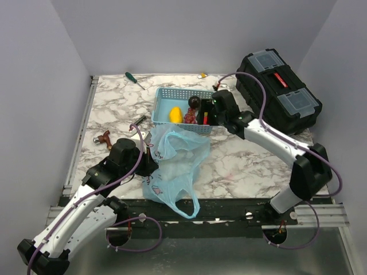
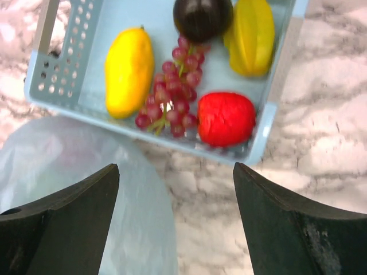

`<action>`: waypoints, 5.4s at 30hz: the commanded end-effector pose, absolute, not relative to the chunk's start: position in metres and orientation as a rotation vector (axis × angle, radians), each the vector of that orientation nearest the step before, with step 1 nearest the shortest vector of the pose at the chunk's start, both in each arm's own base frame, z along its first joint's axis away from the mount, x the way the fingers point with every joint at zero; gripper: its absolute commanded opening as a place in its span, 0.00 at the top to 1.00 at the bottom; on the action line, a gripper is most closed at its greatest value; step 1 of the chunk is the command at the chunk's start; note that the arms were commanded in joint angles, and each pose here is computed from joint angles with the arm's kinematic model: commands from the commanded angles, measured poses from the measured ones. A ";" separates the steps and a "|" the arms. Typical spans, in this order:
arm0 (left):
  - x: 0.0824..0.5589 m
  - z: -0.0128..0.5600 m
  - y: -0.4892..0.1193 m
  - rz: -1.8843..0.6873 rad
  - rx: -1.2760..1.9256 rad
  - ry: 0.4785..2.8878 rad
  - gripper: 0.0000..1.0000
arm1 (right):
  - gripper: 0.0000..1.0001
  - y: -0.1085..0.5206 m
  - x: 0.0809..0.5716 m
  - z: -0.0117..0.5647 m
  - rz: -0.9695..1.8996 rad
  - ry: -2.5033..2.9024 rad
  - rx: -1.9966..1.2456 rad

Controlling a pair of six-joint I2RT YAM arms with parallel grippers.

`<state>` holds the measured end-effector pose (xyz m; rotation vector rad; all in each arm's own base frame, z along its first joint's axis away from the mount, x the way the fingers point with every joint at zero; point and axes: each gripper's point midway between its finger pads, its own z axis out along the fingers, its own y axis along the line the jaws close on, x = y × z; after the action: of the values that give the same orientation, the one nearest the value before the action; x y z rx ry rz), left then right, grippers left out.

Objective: Take the fake fruits out of the plastic bag
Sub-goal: Place the fake fruit in the bin, then take out the fake fruit from the plastic bag, then place the fake fruit in the bin.

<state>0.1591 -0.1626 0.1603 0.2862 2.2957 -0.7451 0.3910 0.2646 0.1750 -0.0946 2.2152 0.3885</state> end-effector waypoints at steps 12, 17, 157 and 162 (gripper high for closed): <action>0.160 0.162 -0.165 -0.755 0.289 2.286 1.00 | 0.17 0.267 0.236 0.194 0.927 2.137 -0.206; 0.160 0.162 -0.165 -0.751 0.288 2.287 1.00 | 0.18 0.315 0.202 0.229 1.040 2.029 -0.385; 0.143 0.155 -0.106 -0.415 0.021 2.477 1.00 | 0.79 0.301 0.439 0.223 0.542 1.906 0.103; 0.143 0.160 -0.106 -0.435 0.019 2.446 1.00 | 0.79 0.313 0.479 0.177 0.471 1.994 0.130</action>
<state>0.1434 -0.1016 0.1559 -0.0025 2.4778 -0.3914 0.4652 0.2880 0.1936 0.1344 1.9464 0.4349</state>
